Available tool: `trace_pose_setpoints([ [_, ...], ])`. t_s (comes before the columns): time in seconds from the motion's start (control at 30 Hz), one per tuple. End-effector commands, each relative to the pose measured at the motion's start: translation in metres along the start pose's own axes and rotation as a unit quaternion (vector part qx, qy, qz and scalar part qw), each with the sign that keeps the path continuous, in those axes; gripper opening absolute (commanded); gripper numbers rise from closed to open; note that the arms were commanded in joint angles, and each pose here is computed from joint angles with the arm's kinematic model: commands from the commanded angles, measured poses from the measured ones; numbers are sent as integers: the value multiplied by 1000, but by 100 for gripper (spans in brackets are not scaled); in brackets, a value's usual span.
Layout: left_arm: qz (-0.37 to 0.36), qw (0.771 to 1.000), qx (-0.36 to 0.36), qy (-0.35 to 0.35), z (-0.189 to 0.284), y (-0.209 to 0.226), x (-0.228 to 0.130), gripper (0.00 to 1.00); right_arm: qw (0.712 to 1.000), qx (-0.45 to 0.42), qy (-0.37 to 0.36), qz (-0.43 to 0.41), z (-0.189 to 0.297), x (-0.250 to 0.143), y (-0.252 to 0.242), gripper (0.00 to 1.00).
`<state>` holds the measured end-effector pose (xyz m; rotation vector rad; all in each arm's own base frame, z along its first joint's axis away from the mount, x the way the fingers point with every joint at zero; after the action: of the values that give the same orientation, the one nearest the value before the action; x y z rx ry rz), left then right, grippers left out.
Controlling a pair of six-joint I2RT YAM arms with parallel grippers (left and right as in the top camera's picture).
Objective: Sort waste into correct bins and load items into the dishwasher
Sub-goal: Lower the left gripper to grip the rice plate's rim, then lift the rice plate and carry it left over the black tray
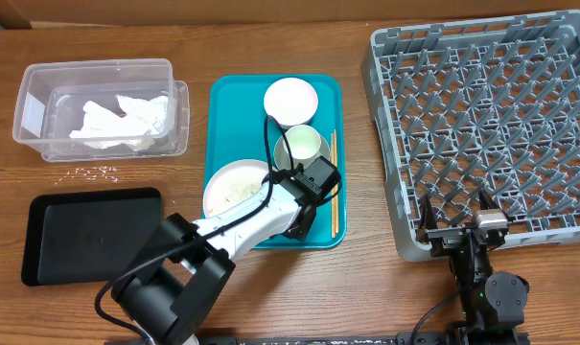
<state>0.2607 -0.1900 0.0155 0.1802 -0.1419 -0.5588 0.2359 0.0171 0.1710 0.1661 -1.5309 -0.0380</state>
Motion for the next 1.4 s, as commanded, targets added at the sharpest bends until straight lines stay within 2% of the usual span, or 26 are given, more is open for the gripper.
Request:
trace_pose_setpoints([
  [0.0, -3, 1000, 9, 9, -5, -1, -6, 15, 1000, -4, -4, 0, 0, -1, -1, 100],
  [0.1, 8, 1000, 9, 11, -4, -1, -6, 13, 1000, -4, -4, 0, 0, -1, -1, 100],
  [0.13, 10, 1000, 9, 11, -3, 0, -6, 4, 1000, -4, -4, 0, 0, -1, -1, 100],
  [0.77, 49, 998, 21, 23, 50, 9, 15, 4, 1000, -4, -4, 0, 0, -1, -1, 100],
  [1.1, 106, 991, 69, 34, 73, 29, 13, 4, 1000, -4, -4, 0, 0, -1, -1, 100],
  [1.37, 165, 977, 132, 16, 121, 63, 22, 4, 1000, -4, -4, 0, 0, -1, -1, 100],
])
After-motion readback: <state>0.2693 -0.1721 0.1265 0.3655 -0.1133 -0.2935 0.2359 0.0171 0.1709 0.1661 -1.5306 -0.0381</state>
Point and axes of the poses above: each gripper's point midway between its finger pads, its own z axis back along the fingers, its own y axis along the line the jaws close on, x = y × z, the point moved 1 cm from there along z, back along the fingers, and after that the axes turned 8 degrees about -z, right-handed, at the moved point
